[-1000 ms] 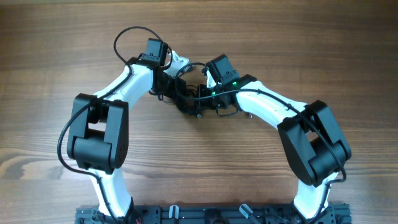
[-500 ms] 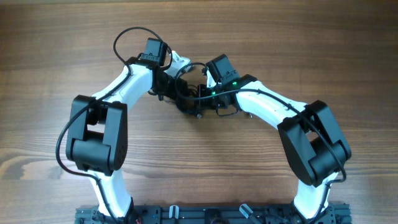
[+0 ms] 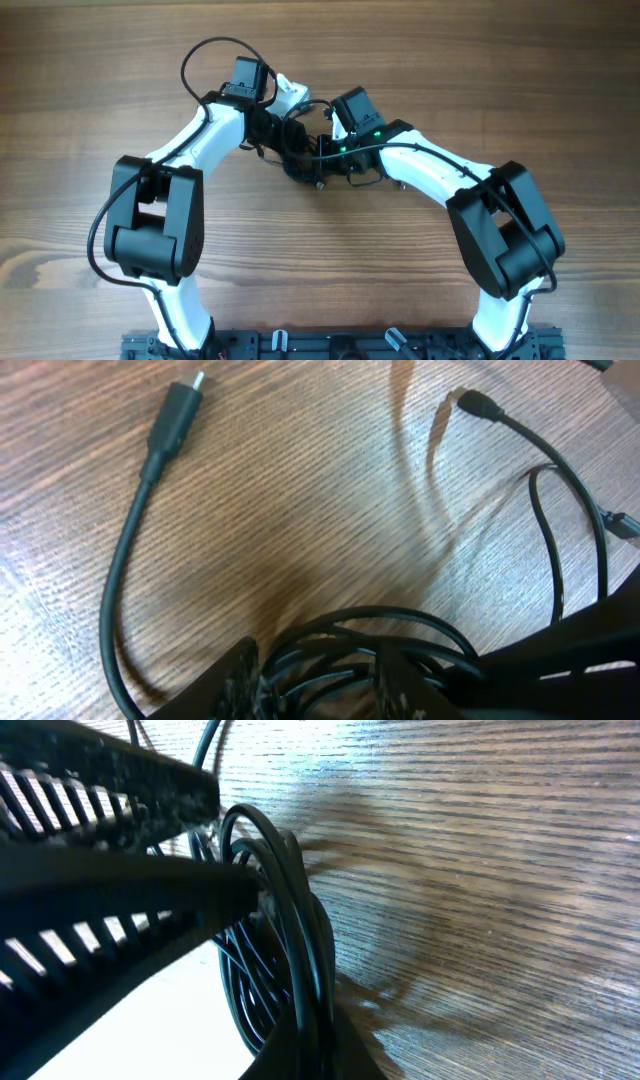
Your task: Untangle cables
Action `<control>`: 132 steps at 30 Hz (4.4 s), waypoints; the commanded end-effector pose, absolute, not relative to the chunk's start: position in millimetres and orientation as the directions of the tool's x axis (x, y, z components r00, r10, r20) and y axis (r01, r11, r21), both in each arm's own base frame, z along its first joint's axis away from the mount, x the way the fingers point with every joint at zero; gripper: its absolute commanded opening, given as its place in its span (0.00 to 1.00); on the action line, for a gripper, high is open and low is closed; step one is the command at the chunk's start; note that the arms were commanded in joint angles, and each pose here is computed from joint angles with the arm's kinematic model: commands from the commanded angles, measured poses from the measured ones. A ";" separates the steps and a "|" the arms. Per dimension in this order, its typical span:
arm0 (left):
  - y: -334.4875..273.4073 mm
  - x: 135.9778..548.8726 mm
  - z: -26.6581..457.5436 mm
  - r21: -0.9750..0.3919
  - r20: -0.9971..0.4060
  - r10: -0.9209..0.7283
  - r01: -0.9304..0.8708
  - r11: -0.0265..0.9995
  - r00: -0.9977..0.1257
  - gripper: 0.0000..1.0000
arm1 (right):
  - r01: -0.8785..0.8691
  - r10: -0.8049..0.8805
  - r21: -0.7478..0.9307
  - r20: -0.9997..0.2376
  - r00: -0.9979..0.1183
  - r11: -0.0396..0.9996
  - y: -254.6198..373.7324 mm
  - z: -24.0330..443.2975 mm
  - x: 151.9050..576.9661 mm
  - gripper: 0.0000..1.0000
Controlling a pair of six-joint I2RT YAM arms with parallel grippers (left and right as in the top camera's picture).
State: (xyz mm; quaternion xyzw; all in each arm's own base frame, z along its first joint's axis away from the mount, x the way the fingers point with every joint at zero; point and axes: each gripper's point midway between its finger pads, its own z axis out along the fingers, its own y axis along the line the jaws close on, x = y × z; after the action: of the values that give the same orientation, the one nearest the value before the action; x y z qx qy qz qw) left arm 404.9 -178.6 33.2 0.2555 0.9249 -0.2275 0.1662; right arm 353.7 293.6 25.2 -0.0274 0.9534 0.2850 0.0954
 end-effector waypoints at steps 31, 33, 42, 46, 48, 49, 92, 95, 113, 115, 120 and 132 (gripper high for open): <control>-166.6 409.8 -1.3 -0.255 -0.411 0.405 0.530 0.809 -0.817 0.39 | -0.105 0.007 0.505 -0.215 -0.977 0.857 286.8 14.3 359.3 0.06; -166.9 410.9 -0.8 -0.257 -0.414 0.398 0.524 0.812 -0.819 0.38 | -0.105 0.006 0.504 -0.215 -0.977 0.857 286.9 14.3 359.2 0.06; -166.0 414.8 -0.2 -0.259 -0.415 0.364 0.492 0.831 -0.834 0.31 | -0.105 0.006 0.503 -0.214 -0.977 0.858 287.0 14.1 358.7 0.06; -166.3 415.9 -2.0 -0.260 -0.416 0.360 0.489 0.832 -0.835 0.31 | -0.106 0.007 0.501 -0.218 -0.976 0.859 286.8 14.2 359.7 0.07; -166.3 415.9 -4.2 -0.263 -0.413 0.357 0.485 0.834 -0.838 0.31 | -0.105 0.009 0.500 -0.219 -0.976 0.860 286.4 14.1 360.1 0.07; -166.3 415.8 -5.5 -0.264 -0.411 0.357 0.484 0.834 -0.839 0.31 | -0.102 0.011 0.496 -0.221 -0.975 0.862 285.7 13.7 360.6 0.07; -174.2 404.7 187.4 -0.215 -0.682 0.156 0.400 0.891 -0.715 0.04 | -0.103 0.034 0.429 -0.300 -0.953 0.898 270.1 -4.0 368.3 0.04; -167.8 406.2 198.2 -0.211 -0.698 0.116 0.357 0.910 -0.706 0.04 | -0.125 0.014 0.420 -0.311 -0.950 0.899 270.0 -4.8 369.0 0.04; -99.5 421.6 125.0 -0.311 -0.458 -0.302 -0.167 0.935 -0.836 0.07 | -0.203 -0.015 0.542 -0.332 -0.943 0.816 290.9 34.3 372.7 0.55; -85.3 419.8 122.7 -0.344 -0.419 -0.346 -0.207 0.916 -0.839 0.21 | -0.222 -0.011 0.546 -0.363 -0.932 0.807 291.2 48.6 376.6 0.71; -30.8 408.9 115.6 -0.384 -0.333 -0.404 -0.269 0.883 -0.852 0.23 | -0.327 -0.016 0.636 -0.443 -0.896 0.700 305.0 100.2 380.1 0.72; 22.5 410.6 82.4 -0.293 -0.301 -0.501 -0.422 0.858 -0.811 0.18 | -0.378 -0.112 0.486 -0.491 -0.864 0.788 335.1 62.9 359.4 0.29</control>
State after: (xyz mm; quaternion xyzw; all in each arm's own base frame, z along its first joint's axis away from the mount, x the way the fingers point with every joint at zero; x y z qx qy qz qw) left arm 408.4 14.4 102.3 -0.2376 0.9413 -0.1278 0.2029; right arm 353.4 334.9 82.2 -0.1286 0.9077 0.3444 0.2024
